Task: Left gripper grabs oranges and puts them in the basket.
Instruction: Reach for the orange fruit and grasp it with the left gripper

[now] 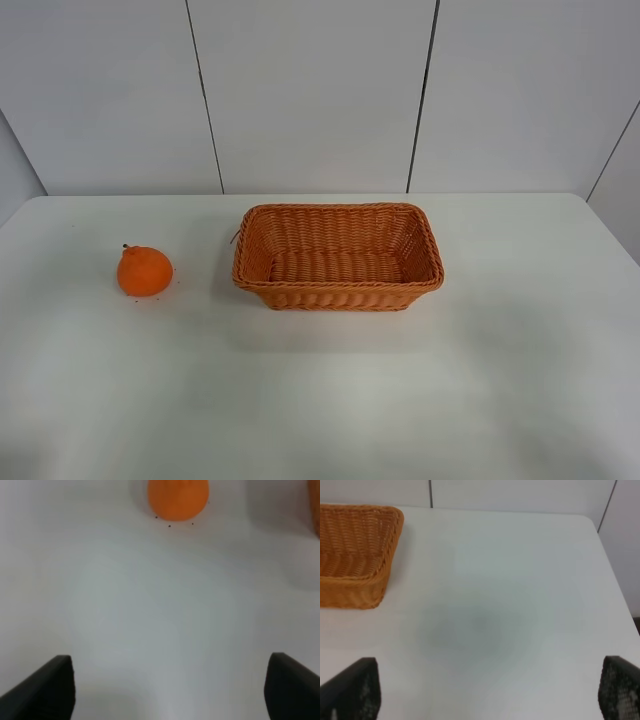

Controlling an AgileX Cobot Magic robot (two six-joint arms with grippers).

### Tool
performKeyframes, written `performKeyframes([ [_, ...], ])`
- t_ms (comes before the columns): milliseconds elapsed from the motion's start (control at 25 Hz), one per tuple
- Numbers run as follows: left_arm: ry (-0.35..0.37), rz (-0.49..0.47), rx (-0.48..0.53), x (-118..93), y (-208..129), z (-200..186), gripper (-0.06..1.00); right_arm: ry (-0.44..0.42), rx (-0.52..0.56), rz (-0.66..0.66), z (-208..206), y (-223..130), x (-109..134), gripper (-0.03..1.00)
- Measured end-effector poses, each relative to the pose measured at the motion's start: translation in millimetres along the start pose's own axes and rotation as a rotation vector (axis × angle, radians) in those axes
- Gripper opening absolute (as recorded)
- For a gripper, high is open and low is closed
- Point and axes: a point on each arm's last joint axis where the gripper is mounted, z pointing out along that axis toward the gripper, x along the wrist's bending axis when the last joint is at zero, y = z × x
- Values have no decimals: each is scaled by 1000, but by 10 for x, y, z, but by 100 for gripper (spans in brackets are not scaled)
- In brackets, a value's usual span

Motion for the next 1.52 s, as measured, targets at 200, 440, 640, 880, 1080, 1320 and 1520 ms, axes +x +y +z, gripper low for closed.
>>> performKeyframes([
  [200,-7,28,161,10,643,462,87,0,0,0,0,0,0,69],
  [440,-25,30,261,6,1305,1057,87,0,0,0,0,0,0,69],
  [640,-35,46,318,2,1653,1574,87,0,0,0,0,0,0,69],
  [880,-37,48,356,0,1838,2010,87,0,0,0,0,0,0,69],
  [1080,-52,40,417,-20,1842,2422,87,0,0,0,0,0,0,69],
  [1320,-88,22,503,-64,1709,2862,87,0,0,0,0,0,0,69],
  [1520,-91,21,545,-73,1597,3134,87,0,0,0,0,0,0,69],
])
